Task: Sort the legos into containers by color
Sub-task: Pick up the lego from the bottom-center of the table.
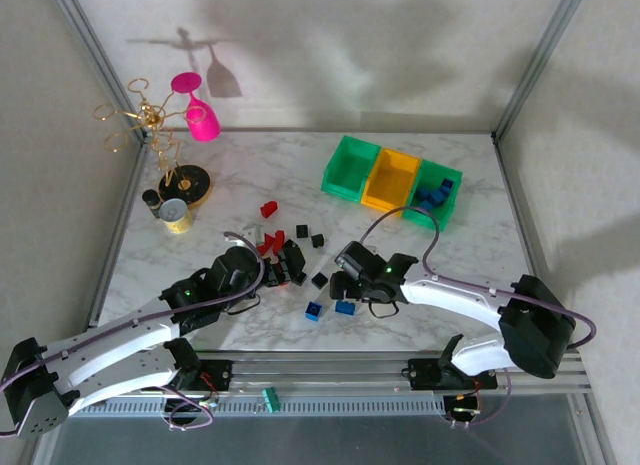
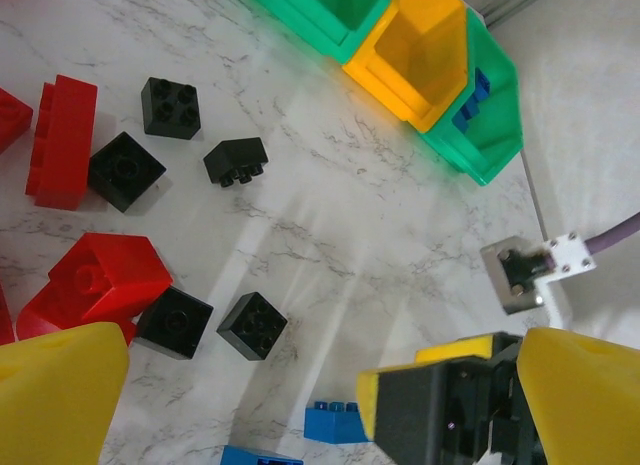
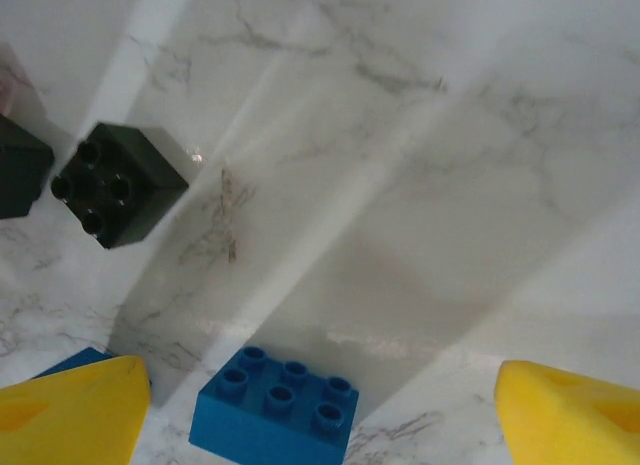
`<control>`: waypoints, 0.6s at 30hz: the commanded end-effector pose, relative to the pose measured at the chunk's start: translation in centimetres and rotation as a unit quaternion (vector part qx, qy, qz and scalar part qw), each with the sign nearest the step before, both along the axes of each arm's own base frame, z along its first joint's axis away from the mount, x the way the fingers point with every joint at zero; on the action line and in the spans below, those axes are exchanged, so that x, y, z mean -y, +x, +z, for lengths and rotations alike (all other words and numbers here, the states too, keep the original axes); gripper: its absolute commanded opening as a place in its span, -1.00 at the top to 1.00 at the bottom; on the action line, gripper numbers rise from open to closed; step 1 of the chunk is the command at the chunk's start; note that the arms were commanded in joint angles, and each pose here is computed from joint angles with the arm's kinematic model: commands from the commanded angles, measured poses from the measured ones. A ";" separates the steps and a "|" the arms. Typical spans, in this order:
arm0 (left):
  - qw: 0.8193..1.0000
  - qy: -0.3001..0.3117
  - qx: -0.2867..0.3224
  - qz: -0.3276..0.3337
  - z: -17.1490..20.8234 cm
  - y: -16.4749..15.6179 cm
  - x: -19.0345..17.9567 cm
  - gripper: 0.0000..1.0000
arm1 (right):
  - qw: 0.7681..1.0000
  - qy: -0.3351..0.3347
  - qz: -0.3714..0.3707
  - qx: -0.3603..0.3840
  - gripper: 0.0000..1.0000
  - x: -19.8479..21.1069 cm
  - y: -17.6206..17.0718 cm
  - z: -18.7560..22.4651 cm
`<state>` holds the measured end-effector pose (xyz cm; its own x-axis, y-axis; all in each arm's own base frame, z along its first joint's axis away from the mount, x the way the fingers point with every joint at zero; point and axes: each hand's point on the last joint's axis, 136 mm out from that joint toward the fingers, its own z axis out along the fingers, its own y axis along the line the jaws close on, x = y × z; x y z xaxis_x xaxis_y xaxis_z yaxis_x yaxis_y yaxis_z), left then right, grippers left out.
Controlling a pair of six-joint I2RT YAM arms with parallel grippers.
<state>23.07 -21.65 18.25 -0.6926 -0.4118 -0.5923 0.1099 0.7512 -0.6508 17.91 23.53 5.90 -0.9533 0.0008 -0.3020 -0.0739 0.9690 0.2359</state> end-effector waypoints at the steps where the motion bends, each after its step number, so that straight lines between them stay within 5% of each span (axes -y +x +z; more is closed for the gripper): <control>1: 1.000 0.003 -0.015 -0.001 -1.1 -0.3 -0.2 -0.99 | 1.000 -0.003 -0.023 -0.016 -0.82 -0.2 -1.0 -1.4; 8: 1.000 0.007 -0.016 0.002 -1.4 -0.3 -0.4 -0.99 | 1.000 -0.008 -0.015 -0.024 -0.80 -1.3 -1.8 -2.2; 18: 1.000 0.007 -0.017 0.002 -1.5 -0.3 -0.3 -0.99 | 0.999 -0.008 -0.004 -0.032 -0.49 -2.2 -2.4 -3.5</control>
